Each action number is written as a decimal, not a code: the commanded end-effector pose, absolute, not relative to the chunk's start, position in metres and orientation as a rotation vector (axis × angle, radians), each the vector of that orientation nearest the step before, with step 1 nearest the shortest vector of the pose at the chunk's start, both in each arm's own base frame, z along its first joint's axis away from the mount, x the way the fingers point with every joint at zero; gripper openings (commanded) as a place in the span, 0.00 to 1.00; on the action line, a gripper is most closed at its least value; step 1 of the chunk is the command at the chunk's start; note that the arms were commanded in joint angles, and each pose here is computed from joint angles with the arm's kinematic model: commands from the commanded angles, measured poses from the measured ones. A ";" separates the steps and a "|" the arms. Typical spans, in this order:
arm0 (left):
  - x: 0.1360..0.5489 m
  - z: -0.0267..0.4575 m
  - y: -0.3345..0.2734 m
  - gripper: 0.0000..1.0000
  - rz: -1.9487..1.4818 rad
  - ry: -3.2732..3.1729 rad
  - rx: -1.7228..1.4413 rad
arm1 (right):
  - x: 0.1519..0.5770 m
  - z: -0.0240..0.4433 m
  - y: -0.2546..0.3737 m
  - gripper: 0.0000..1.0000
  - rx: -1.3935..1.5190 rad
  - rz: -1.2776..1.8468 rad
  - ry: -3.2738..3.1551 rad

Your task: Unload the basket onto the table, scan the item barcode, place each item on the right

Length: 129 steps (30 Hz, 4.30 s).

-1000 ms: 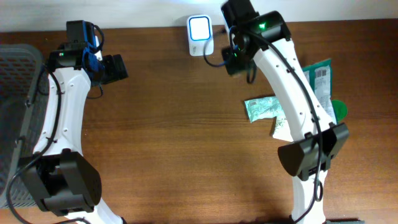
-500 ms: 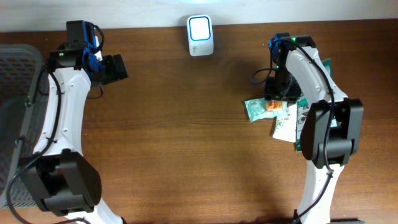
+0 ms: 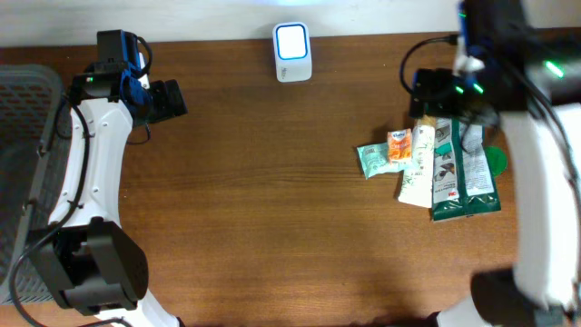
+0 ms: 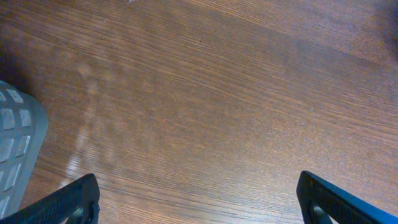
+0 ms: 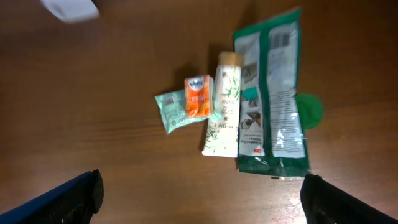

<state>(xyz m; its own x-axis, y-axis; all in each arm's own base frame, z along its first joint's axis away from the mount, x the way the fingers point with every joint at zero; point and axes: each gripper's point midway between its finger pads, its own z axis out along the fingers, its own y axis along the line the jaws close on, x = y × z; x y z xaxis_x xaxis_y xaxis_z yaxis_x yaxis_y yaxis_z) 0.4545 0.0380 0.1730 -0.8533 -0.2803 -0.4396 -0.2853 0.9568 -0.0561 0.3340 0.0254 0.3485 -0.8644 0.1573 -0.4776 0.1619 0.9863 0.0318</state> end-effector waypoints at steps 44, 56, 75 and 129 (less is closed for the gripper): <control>0.454 0.178 0.038 0.99 0.008 2.640 -0.395 | 0.243 0.181 0.015 0.98 0.039 0.175 1.591; 0.454 0.178 0.038 0.99 0.008 2.640 -0.395 | 0.245 0.158 0.016 0.98 0.042 0.183 1.641; 0.435 0.258 -0.014 0.99 -0.061 2.474 -0.229 | 0.245 0.158 0.016 0.98 0.042 0.184 1.641; 0.239 0.161 0.053 0.99 0.153 1.605 -0.296 | 0.245 0.158 0.016 0.98 0.042 0.183 1.641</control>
